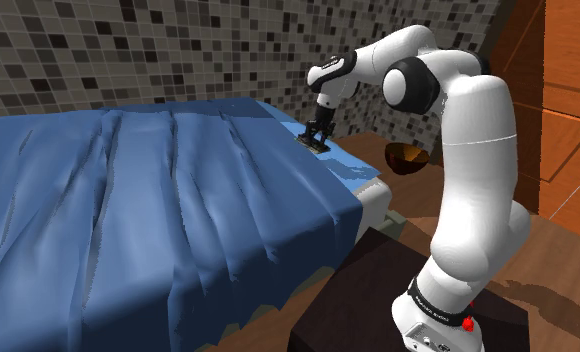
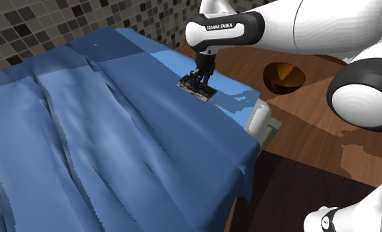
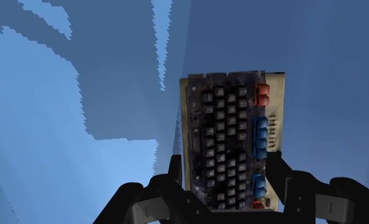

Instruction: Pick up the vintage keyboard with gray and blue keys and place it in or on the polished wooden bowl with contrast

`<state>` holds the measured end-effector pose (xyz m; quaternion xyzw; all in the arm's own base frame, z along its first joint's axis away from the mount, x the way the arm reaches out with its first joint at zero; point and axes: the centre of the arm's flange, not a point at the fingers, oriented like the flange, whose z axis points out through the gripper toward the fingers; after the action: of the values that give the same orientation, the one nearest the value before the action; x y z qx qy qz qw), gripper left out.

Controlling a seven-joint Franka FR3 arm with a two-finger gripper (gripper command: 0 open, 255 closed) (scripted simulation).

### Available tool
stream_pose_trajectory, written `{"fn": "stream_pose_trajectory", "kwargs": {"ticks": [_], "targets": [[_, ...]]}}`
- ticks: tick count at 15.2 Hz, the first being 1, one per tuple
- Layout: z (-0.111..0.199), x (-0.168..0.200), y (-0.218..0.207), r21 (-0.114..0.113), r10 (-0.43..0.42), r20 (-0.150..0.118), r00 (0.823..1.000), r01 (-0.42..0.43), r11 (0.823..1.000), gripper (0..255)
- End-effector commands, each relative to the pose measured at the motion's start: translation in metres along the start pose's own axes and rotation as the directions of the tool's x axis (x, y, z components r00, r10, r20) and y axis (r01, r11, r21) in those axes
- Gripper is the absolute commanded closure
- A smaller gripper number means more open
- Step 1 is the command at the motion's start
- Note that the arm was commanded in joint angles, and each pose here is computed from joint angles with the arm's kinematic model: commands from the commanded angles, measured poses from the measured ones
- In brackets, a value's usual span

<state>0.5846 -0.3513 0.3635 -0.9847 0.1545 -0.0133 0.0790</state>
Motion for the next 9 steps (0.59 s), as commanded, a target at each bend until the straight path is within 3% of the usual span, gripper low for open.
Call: {"fn": "stream_pose_trajectory", "kwargs": {"ticks": [1,9], "targets": [[-0.010,0.000,-0.002,0.000,0.000,0.000,1.000,0.000,1.000,255],[-0.052,0.000,-0.009,0.000,0.000,0.000,1.000,0.000,1.000,255]]}}
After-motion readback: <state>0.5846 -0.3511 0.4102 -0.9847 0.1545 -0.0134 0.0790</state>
